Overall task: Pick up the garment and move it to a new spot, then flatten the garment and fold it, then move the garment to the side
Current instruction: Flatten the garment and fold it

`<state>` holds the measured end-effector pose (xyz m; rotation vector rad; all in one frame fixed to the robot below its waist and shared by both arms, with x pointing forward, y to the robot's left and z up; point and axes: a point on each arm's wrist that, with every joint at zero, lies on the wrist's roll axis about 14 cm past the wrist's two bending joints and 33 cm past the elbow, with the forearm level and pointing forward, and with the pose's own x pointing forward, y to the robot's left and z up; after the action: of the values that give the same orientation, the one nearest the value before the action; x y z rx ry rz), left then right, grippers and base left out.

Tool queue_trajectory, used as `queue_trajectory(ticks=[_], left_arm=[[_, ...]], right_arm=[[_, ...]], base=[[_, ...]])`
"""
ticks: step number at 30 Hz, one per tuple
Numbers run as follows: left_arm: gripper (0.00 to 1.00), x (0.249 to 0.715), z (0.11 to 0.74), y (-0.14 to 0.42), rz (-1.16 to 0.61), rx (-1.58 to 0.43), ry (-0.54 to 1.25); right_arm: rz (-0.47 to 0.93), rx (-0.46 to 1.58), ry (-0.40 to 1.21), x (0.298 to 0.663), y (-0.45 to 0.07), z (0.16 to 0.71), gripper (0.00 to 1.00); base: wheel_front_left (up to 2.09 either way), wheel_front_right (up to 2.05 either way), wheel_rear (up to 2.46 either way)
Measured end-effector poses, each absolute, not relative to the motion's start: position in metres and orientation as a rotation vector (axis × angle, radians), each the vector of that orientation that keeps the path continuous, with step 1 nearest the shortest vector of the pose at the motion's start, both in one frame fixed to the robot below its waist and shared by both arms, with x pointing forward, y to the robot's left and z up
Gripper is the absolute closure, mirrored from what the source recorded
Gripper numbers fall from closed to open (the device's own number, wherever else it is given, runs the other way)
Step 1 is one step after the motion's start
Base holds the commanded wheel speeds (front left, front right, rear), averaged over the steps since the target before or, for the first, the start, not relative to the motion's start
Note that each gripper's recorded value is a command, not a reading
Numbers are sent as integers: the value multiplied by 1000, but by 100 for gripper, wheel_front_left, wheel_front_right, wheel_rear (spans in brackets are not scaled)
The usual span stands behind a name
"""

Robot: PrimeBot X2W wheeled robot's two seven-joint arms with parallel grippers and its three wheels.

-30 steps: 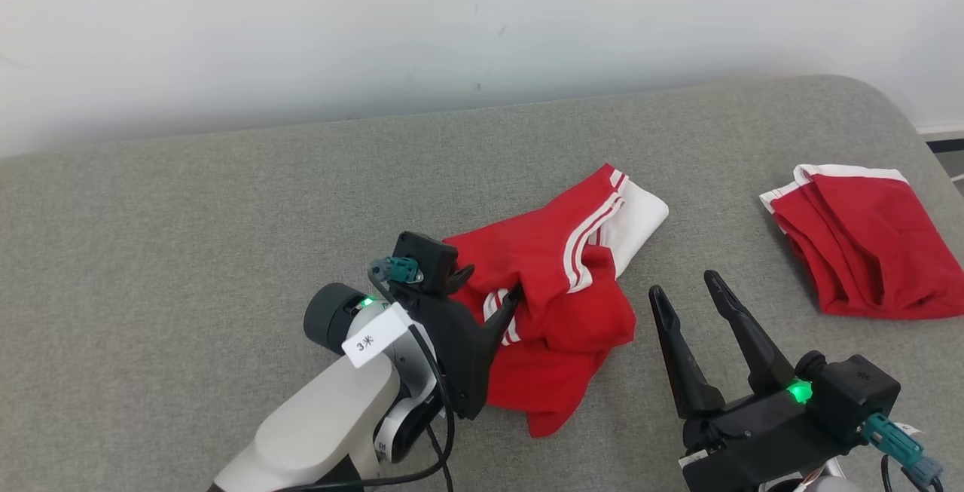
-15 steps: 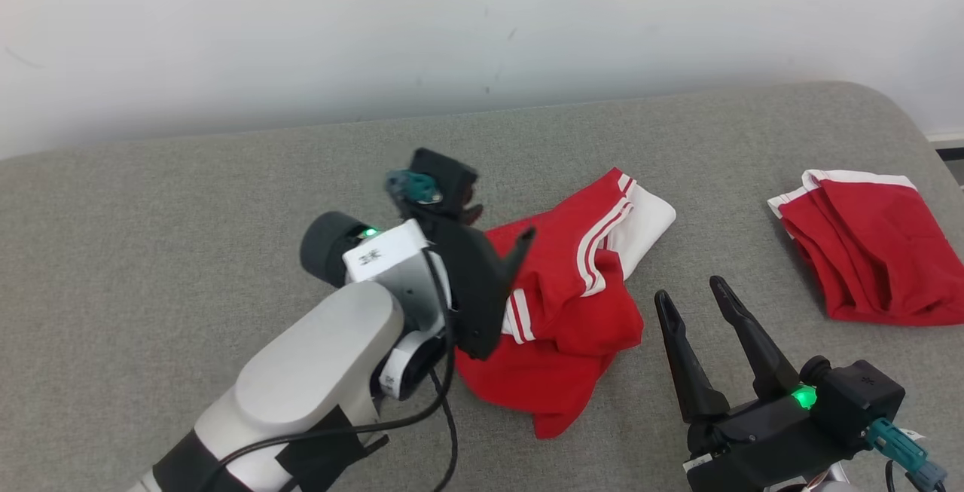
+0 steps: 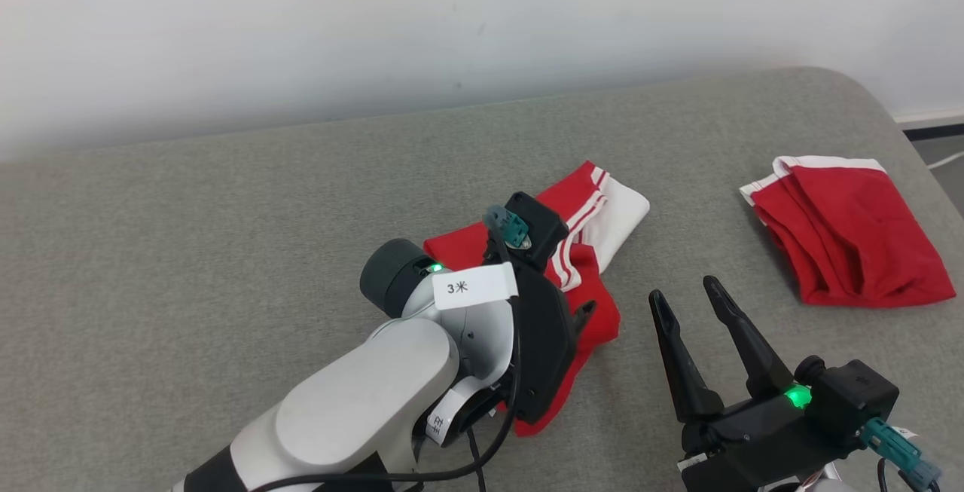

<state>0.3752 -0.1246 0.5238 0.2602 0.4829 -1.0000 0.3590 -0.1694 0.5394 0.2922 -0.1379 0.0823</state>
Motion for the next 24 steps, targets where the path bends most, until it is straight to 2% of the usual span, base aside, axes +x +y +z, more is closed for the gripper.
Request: queue_trajectory(ticks=[15, 17, 18, 20, 21, 22, 24], left_arm=[[0, 393, 491, -121, -941, 295, 556], [32, 395, 490, -121, -938, 283, 557], [55, 395, 490, -122, -940, 270, 560], [71, 396, 492, -124, -944, 251, 555], [91, 397, 492, -124, -944, 246, 554], [100, 397, 492, -124, -944, 242, 554], [100, 398, 493, -124, -946, 237, 549]], right_arm=[[24, 286, -125, 356, -186, 531, 0], [22, 285, -124, 356, -186, 530, 0], [22, 285, -122, 357, -186, 530, 0], [23, 285, -121, 358, -186, 529, 0], [24, 285, -121, 358, -186, 529, 0], [25, 286, -120, 358, -186, 529, 0], [27, 286, -119, 359, -185, 529, 0]], base=[[0, 0, 0], [0, 0, 0], [0, 0, 0], [0, 0, 0], [0, 0, 0], [0, 0, 0], [0, 0, 0]])
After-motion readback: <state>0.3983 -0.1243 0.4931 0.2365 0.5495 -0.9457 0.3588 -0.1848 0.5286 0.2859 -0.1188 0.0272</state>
